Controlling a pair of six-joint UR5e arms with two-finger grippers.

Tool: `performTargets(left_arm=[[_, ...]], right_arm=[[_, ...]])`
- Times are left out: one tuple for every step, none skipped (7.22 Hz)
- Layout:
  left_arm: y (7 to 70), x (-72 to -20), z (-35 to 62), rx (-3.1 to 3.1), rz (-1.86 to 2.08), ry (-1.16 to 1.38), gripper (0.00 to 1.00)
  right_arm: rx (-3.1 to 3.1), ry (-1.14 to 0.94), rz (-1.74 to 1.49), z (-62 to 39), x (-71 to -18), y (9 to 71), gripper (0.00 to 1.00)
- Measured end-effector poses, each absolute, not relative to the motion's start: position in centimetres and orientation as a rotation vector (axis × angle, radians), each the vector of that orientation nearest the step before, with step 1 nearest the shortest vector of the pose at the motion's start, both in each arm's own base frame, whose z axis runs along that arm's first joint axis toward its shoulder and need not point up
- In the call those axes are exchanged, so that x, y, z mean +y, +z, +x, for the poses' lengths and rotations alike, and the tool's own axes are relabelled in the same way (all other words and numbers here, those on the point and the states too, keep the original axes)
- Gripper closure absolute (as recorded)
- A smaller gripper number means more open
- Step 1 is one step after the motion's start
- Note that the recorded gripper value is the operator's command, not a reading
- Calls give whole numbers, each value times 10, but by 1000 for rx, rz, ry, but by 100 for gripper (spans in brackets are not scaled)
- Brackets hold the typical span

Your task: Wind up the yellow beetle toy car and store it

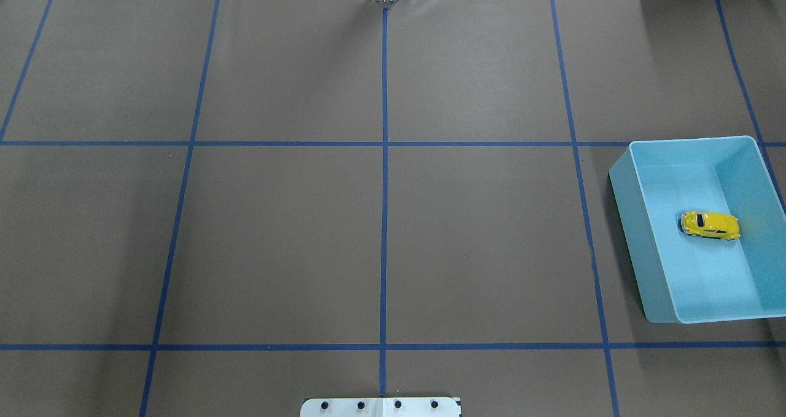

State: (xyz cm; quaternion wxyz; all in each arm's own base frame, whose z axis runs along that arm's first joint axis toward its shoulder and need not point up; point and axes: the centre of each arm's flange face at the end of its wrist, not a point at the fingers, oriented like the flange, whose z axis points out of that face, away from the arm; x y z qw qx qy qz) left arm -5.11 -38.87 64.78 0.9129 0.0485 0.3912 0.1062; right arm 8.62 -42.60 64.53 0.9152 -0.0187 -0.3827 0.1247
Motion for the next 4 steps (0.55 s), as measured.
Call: performTargets(left_arm=[[648, -389, -51, 806, 99, 219, 0], [648, -389, -51, 806, 99, 219, 0], [648, -389, -51, 806, 99, 219, 0], [648, -389, -51, 805, 100, 219, 0]], right_arm=[[-789, 253, -34, 86, -423, 643, 0], [-789, 247, -31, 86, -421, 642, 0], [-790, 234, -26, 86, -420, 641, 0], [-791, 223, -19, 86, -418, 640, 0]])
